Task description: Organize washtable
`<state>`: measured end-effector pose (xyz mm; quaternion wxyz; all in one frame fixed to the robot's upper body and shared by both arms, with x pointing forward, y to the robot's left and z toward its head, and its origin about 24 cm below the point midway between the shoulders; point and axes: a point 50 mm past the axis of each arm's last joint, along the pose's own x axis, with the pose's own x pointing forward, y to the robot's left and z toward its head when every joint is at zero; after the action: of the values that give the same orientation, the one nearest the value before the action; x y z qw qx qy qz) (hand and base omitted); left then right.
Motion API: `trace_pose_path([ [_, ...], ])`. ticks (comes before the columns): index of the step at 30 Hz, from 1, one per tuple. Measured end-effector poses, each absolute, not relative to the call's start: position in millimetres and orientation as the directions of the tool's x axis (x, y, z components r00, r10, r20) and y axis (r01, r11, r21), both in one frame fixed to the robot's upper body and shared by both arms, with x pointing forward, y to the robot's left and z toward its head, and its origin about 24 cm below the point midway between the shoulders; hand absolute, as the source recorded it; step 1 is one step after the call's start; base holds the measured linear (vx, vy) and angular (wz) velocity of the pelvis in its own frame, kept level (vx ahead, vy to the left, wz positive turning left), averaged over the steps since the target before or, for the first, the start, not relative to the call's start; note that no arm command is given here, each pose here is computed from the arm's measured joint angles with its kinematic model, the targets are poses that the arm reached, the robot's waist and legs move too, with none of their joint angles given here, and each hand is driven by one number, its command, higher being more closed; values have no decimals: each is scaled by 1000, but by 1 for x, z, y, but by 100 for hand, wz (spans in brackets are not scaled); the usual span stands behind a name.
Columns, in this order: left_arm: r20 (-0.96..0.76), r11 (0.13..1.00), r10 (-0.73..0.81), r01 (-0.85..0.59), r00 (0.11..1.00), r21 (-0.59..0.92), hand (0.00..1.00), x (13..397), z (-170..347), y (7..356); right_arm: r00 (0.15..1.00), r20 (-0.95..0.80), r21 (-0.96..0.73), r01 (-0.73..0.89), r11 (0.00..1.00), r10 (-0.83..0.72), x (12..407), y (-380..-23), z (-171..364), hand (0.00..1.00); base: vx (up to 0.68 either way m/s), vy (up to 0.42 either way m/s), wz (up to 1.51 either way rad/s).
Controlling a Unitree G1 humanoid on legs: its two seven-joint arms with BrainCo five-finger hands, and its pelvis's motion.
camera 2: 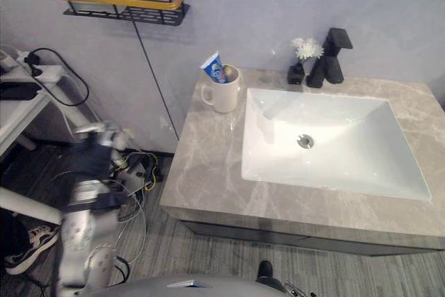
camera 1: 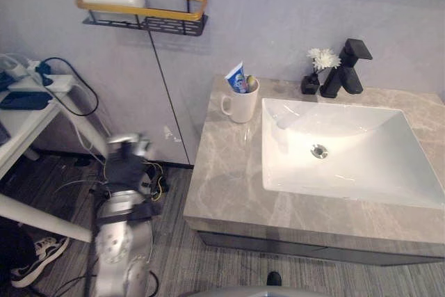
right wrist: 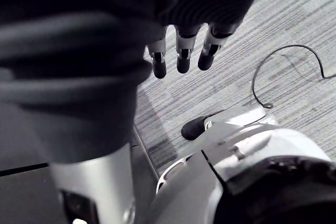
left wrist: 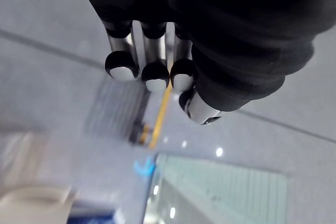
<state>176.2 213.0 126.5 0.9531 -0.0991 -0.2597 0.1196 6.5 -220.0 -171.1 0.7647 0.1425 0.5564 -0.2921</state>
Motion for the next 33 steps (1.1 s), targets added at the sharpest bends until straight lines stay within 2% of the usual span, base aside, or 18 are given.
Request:
trace_pose_path([
  [4, 437, 875, 484, -434, 759, -215, 100, 156, 117, 243, 199, -937, -113, 608, 786, -288, 1, -220, -171, 0, -46, -15, 7],
  [6, 355, 796, 598, -585, 719, -157, 100, 148, 93, 257, 200, -937, -110, 608, 786, -286, -1, -220, -171, 0, -53, -8, 9],
  [7, 311, 780, 618, -613, 722, -127, 100, 148, 81, 260, 201, -937, -109, 607, 787, -285, -1, -220, -171, 0, -53, -9, 6],
  [10, -90, 715, 696, -699, 712, -4, 100, 133, -9, 268, 220, -938, -88, 596, 798, -267, 3, -216, -171, 0, -38, -14, 6],
  [11, -171, 710, 696, -704, 697, 21, 100, 128, -26, 267, 221, -938, -85, 596, 798, -265, 3, -215, -171, 0, 0, 0, 0],
  [14, -485, 721, 636, -687, 600, 94, 100, 95, -89, 253, 229, -939, -80, 581, 810, -257, 5, -212, -172, 0, 8, 0, -2],
  [15, -619, 723, 588, -681, 521, 114, 0, 74, -116, 244, 230, -938, -81, 581, 810, -259, 6, -213, -172, 0, 45, 11, -8],
  [16, -740, 737, 519, -662, 427, 134, 0, 53, -140, 232, 226, -937, -88, 584, 807, -265, 6, -214, -172, 0, 50, 15, -10],
  [18, -831, 750, 448, -644, 328, 151, 0, 28, -156, 220, 222, -937, -92, 589, 803, -270, 6, -215, -171, 0, 54, 17, -16],
  [19, -847, 738, 437, -659, 301, 146, 0, 22, -158, 220, 219, -937, -93, 595, 799, -272, 5, -215, -171, 0, 42, 14, -16],
  [21, -892, 774, 376, -614, 252, 153, 0, 11, -165, 221, 212, -937, -94, 612, 785, -277, 5, -216, -172, 0, 11, 12, -8],
  [26, -931, 851, 260, -517, 256, 95, 0, 12, -169, 218, 219, -940, -78, 611, 788, -263, 8, -215, -172, 0, -4, 8, -15],
  [33, -932, 957, 216, -252, 290, 143, 0, 30, -170, 218, 224, -941, -76, 594, 801, -256, 10, -215, -172, 0, -5, 1, -5],
])
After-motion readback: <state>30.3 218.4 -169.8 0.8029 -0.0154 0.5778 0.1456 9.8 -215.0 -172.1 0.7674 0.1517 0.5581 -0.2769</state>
